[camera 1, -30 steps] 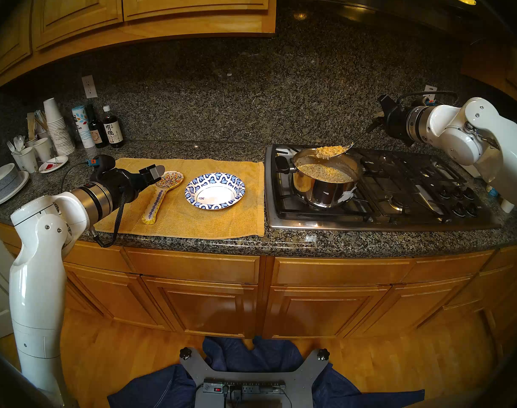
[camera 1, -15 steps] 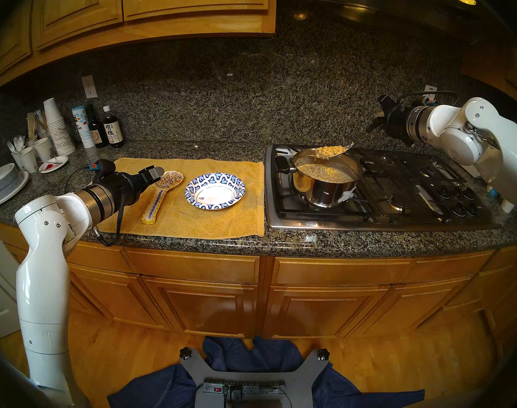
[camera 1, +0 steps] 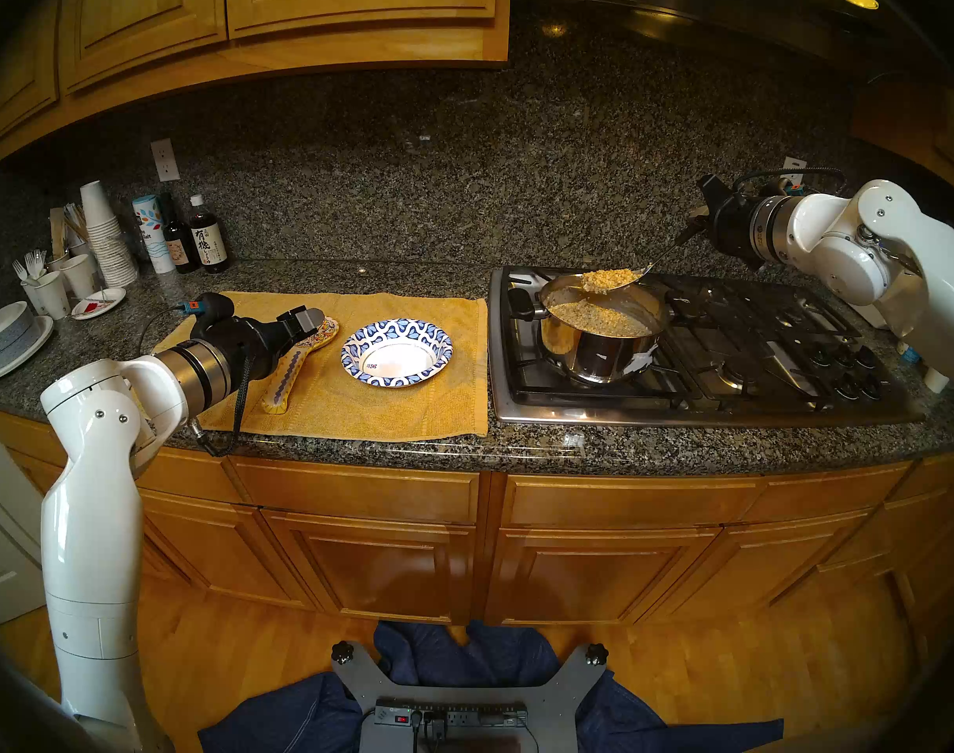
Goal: Scoop oatmeal into bowl
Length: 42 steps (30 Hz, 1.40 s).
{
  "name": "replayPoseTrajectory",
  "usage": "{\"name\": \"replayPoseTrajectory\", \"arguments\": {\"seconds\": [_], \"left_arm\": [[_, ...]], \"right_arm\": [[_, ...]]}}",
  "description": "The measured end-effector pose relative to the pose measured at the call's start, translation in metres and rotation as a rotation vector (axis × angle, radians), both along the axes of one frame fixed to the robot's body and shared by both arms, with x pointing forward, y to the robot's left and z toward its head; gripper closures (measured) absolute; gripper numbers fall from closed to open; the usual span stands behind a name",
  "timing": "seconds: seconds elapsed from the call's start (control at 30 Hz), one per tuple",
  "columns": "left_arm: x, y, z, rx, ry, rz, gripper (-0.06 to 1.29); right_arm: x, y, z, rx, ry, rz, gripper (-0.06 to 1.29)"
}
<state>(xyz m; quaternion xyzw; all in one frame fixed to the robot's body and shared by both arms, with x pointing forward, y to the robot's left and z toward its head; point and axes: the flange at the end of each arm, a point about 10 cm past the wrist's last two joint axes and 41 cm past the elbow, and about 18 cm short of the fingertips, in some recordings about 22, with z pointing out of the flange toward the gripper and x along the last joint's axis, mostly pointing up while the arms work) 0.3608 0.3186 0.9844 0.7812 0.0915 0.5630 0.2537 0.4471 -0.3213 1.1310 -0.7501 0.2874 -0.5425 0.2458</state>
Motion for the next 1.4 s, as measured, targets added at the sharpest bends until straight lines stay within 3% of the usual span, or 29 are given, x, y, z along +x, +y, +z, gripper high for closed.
{"name": "replayPoseTrajectory", "arguments": {"seconds": [0.73, 1.4], "left_arm": [[0.006, -0.026, -0.019, 0.005, 0.051, -0.028, 0.00], [0.013, -0.022, -0.035, 0.050, 0.032, 0.007, 0.00]], "right_arm": [[0.000, 0.000, 0.000, 0.000, -0.001, 0.000, 1.25], [0.000, 0.000, 0.000, 0.000, -0.001, 0.000, 1.25]]}}
